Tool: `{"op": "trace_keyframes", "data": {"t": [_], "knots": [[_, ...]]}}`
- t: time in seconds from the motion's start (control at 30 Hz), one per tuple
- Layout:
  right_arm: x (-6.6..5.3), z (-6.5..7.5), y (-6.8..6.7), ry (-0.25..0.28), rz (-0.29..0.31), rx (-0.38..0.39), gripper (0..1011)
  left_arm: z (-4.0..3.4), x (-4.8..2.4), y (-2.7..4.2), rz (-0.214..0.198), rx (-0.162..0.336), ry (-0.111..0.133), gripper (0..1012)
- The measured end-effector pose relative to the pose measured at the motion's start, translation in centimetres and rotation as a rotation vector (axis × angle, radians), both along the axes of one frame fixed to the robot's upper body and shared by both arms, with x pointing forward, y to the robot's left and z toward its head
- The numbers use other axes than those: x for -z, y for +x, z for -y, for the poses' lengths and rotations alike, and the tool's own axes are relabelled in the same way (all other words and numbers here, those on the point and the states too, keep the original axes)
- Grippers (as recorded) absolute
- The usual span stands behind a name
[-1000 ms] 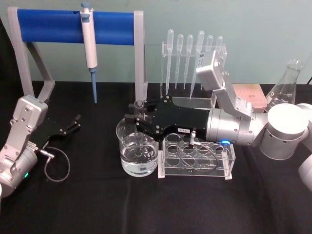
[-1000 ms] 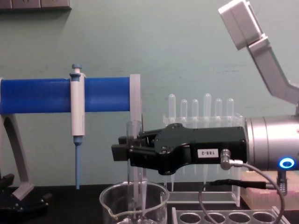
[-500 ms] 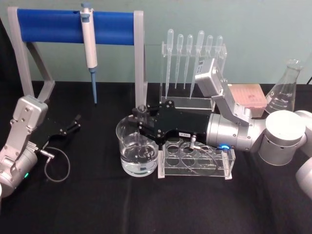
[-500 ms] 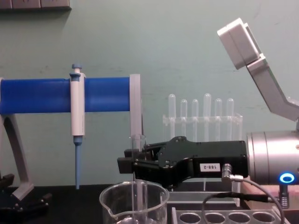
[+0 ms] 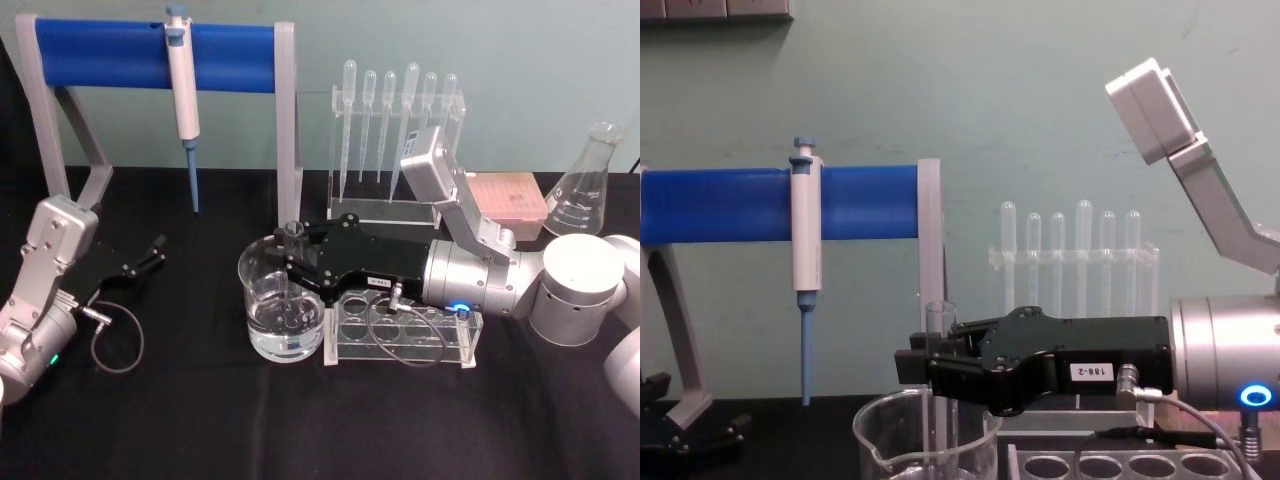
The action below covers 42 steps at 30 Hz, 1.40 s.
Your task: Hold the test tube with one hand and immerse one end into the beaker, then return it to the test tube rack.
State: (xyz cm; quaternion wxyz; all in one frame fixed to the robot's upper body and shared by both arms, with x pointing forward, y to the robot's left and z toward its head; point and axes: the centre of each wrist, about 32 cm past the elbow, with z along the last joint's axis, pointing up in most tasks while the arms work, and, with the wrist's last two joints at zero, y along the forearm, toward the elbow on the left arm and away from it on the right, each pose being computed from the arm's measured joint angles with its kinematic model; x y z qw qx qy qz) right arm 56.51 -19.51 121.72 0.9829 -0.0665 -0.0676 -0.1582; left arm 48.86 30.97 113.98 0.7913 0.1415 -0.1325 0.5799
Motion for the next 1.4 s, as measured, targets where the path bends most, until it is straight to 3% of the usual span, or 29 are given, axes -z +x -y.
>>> {"op": "trace_keyframes", "data": {"t": [1.4], "knots": [[-0.12, -0.03, -0.01, -0.002, 0.006, -0.003, 238, 0.0, 0.0, 0.0, 0.0, 0.0, 0.0, 1000]]}}
